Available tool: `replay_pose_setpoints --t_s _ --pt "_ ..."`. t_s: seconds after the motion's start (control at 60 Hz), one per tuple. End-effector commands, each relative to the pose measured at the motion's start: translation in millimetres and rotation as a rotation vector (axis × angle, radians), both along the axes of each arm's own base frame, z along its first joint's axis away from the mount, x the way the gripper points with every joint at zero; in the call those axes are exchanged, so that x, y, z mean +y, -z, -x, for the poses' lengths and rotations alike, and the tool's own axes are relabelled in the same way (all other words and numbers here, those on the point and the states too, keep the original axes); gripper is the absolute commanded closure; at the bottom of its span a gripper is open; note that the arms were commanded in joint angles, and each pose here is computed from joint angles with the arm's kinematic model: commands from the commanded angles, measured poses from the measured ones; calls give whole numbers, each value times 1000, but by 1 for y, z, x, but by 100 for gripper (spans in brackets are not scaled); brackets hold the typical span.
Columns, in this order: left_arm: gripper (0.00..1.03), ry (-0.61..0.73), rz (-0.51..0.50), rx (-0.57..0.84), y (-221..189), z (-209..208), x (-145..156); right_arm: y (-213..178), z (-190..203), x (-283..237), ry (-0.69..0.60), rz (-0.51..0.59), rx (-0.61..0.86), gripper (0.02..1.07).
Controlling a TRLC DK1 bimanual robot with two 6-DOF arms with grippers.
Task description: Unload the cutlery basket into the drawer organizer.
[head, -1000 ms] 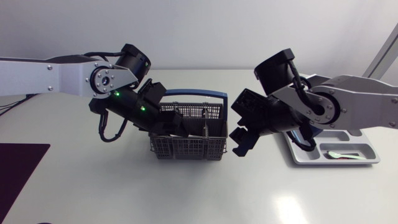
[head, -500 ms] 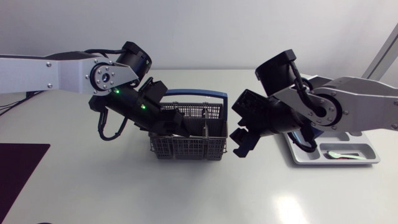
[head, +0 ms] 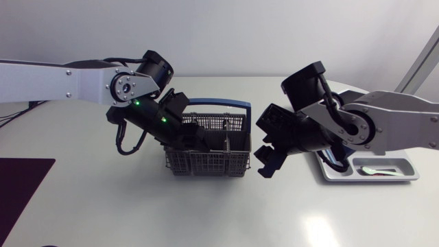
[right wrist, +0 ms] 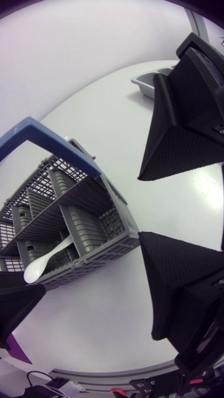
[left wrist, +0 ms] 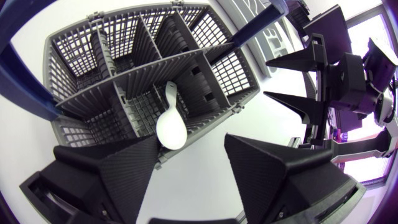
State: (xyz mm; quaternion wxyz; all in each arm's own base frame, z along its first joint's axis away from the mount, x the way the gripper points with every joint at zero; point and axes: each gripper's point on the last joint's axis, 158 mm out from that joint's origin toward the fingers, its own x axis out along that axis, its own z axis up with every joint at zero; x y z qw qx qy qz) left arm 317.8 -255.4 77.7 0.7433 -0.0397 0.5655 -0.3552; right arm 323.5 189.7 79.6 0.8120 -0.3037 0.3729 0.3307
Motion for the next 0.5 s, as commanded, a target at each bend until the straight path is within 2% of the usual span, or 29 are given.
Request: replay_pose_setpoints --t_s 0.0,0.15,0.483 --pt "52 -15 14 17 0 -4 -6 8 6 -2 -15 13 9 46" --pt "65 -22 18 17 2 -7 -8 9 6 -2 -18 16 9 46" --pt "79 -39 31 11 5 -14 -12 13 10 -3 -20 16 16 46"
